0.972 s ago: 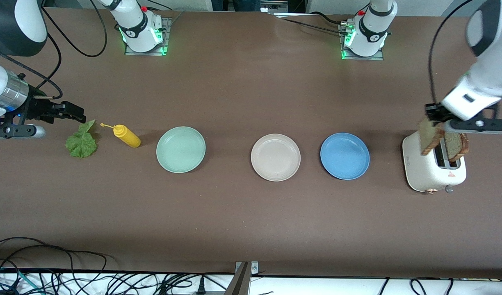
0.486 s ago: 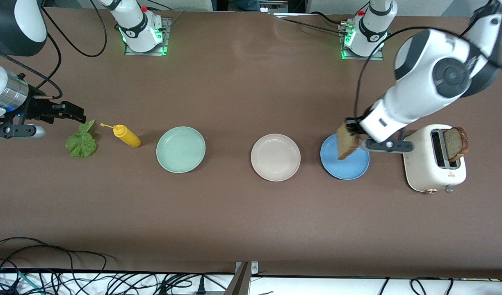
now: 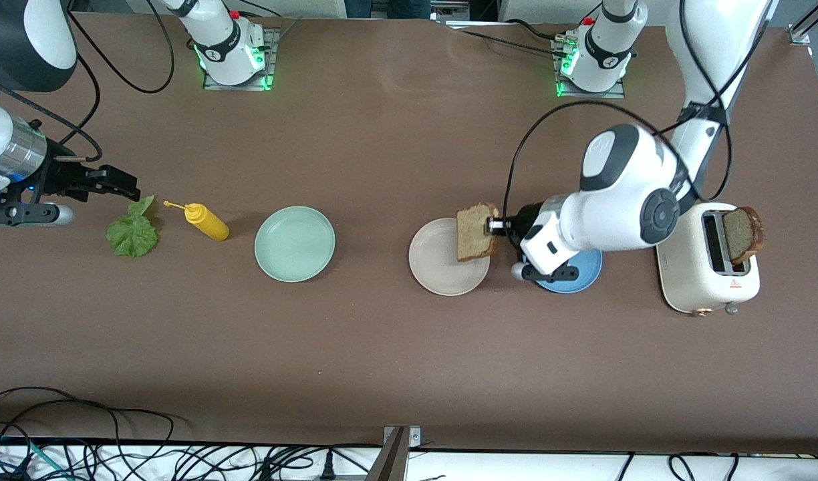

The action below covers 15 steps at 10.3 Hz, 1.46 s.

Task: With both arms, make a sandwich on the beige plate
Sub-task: 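Carry the bread slice onto the beige plate and open the left gripper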

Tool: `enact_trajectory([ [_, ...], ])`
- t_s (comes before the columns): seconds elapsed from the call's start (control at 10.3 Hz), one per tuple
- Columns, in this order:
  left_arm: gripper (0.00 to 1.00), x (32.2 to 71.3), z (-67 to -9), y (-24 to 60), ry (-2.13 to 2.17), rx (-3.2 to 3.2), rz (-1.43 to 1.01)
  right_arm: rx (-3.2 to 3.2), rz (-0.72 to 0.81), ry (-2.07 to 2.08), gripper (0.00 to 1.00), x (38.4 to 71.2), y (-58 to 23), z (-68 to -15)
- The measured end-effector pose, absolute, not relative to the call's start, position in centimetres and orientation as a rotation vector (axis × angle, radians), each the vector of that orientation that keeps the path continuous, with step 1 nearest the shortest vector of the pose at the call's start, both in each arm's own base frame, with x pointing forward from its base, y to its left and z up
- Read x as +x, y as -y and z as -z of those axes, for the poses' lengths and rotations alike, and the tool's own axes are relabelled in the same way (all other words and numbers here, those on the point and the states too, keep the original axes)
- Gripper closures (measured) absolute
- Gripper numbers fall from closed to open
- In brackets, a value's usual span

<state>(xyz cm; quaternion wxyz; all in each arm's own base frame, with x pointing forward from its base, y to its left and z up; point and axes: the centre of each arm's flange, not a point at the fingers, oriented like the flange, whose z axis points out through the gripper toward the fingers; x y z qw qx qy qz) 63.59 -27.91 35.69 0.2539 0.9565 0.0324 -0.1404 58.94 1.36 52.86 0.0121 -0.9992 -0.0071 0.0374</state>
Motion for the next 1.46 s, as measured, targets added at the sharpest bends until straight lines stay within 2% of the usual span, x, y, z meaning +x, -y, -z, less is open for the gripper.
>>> enact_trajectory([
  [0.29, 0.9, 64.1, -28.4, 29.9, -0.049, 2.492, 0.402, -3.115, -0.116, 0.022, 0.0, 58.9, -1.4, -52.9],
  [0.49, 0.9, 63.2, -25.9, 32.7, -0.022, 2.489, 0.395, -3.115, -0.116, 0.022, 0.0, 58.9, -1.4, -52.9],
  [0.78, 0.9, 63.4, -23.0, 32.4, 0.005, 2.482, 0.373, -3.115, -0.116, 0.022, 0.0, 58.9, -1.4, -52.9],
  [0.87, 0.83, 63.5, -22.7, 32.1, -0.001, 2.481, 0.376, -3.115, -0.116, 0.022, 0.0, 58.9, -1.4, -52.9],
  [1.17, 0.43, 64.0, -23.0, 31.0, -0.018, 2.48, 0.371, -3.115, -0.116, 0.022, 0.0, 58.9, -1.4, -52.9],
  [1.46, 0.02, 65.5, -28.7, 26.9, 0.071, 2.558, 0.32, -3.115, -0.116, 0.021, 0.0, 58.9, -1.3, -52.9],
])
